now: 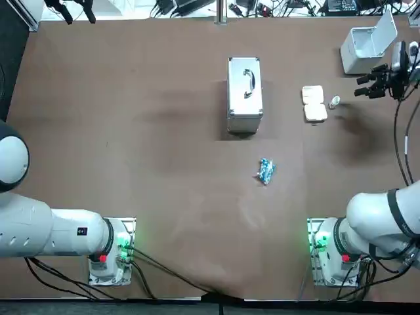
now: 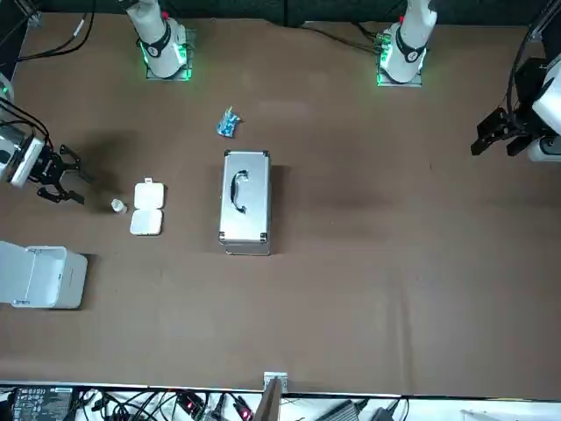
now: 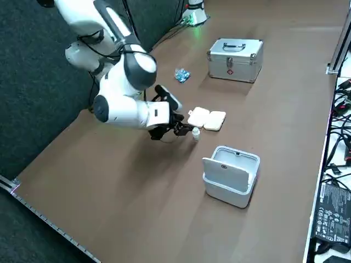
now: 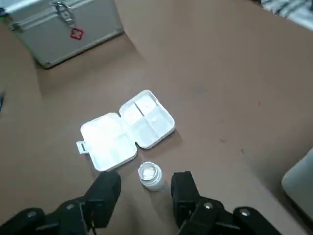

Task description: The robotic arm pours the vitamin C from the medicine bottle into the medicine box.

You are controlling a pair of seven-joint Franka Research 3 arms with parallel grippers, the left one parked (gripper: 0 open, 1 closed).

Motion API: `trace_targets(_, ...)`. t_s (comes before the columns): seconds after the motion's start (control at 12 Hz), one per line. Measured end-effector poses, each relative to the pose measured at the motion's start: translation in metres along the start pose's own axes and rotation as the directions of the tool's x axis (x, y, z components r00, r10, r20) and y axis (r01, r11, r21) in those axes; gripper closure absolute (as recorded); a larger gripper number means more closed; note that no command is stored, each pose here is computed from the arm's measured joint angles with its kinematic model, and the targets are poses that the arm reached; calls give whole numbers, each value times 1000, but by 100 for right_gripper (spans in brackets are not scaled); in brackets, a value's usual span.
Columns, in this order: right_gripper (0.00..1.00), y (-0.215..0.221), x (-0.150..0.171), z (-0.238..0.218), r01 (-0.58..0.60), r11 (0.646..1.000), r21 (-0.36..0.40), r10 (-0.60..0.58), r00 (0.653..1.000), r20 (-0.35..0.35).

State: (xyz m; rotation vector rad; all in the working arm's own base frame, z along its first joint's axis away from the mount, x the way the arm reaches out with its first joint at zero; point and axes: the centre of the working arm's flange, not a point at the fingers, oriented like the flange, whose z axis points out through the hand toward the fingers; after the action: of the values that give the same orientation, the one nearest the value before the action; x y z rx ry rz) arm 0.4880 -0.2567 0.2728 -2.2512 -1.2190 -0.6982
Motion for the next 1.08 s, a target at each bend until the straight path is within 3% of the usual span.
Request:
trace_targets(0.33, 33, -1, 41, 13, -162, 987, -10, 162, 978, 133)
trace_targets(0.42, 33, -6, 73, 12, -235, 971, -39, 238, 953, 186)
trace_targets(0.67, 33, -15, 120, 13, -325, 938, -125, 347, 904, 251)
trace_targets(1.08, 33, -15, 164, 7, -407, 867, -287, 490, 800, 345)
